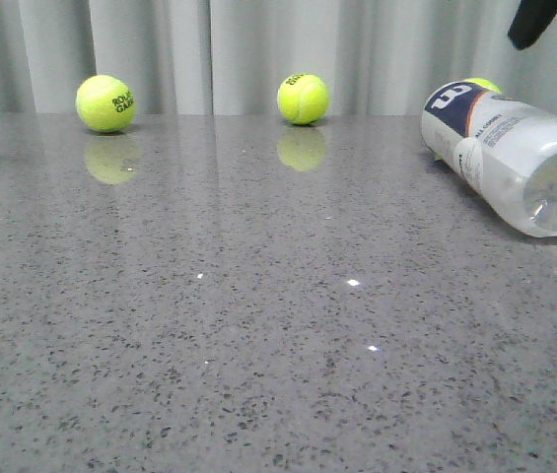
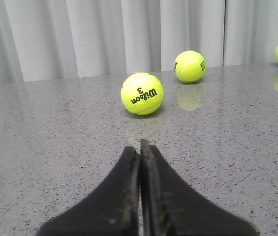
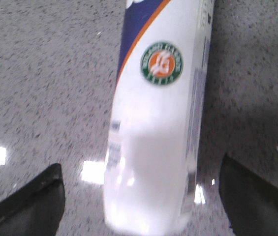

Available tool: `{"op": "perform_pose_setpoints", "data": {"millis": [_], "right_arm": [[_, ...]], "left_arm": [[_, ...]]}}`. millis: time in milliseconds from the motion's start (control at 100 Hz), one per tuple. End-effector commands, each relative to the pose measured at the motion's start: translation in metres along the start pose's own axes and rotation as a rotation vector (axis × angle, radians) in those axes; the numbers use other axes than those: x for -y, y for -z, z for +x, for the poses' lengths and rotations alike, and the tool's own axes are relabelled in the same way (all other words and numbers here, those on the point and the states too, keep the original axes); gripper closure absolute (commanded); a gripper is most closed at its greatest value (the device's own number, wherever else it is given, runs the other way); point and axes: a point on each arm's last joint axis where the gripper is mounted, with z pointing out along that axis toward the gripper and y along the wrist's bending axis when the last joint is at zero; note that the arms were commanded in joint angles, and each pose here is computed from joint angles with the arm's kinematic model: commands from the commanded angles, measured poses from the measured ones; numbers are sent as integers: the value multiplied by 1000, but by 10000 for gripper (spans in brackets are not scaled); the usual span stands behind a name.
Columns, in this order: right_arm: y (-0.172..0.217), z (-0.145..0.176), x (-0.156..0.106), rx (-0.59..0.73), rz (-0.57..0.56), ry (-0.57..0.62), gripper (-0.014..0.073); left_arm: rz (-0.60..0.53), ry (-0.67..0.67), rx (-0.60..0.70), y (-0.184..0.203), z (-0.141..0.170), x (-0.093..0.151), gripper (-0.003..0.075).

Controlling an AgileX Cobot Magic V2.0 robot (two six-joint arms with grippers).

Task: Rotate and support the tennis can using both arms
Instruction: 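Grasp the white Wilson tennis can with the right gripper and lift it, then rotate the can and lower it lying sideways toward the table center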

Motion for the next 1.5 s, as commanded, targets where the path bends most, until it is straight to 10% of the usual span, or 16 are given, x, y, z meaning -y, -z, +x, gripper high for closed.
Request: {"op": "perform_pose_setpoints", "data": {"millis": [0,450,790,1320,1490], "right_arm": [[-1,-20,-4,50,-26,6,-35],[-69,-45,9,-77,-32,-41,7],[-56,-49,0,-107,-59,87,379],[-47,-22,-124,-44,-311,1482,379],[-56,-15,-143,9,-333,1676,379]], "left_arm": [[-2,13,68,1,6,1,738],[-2,13,68,1,6,1,738],[-2,13,68,1,6,1,738],[-2,13,68,1,6,1,738],[-2,13,68,1,6,1,738]]}}
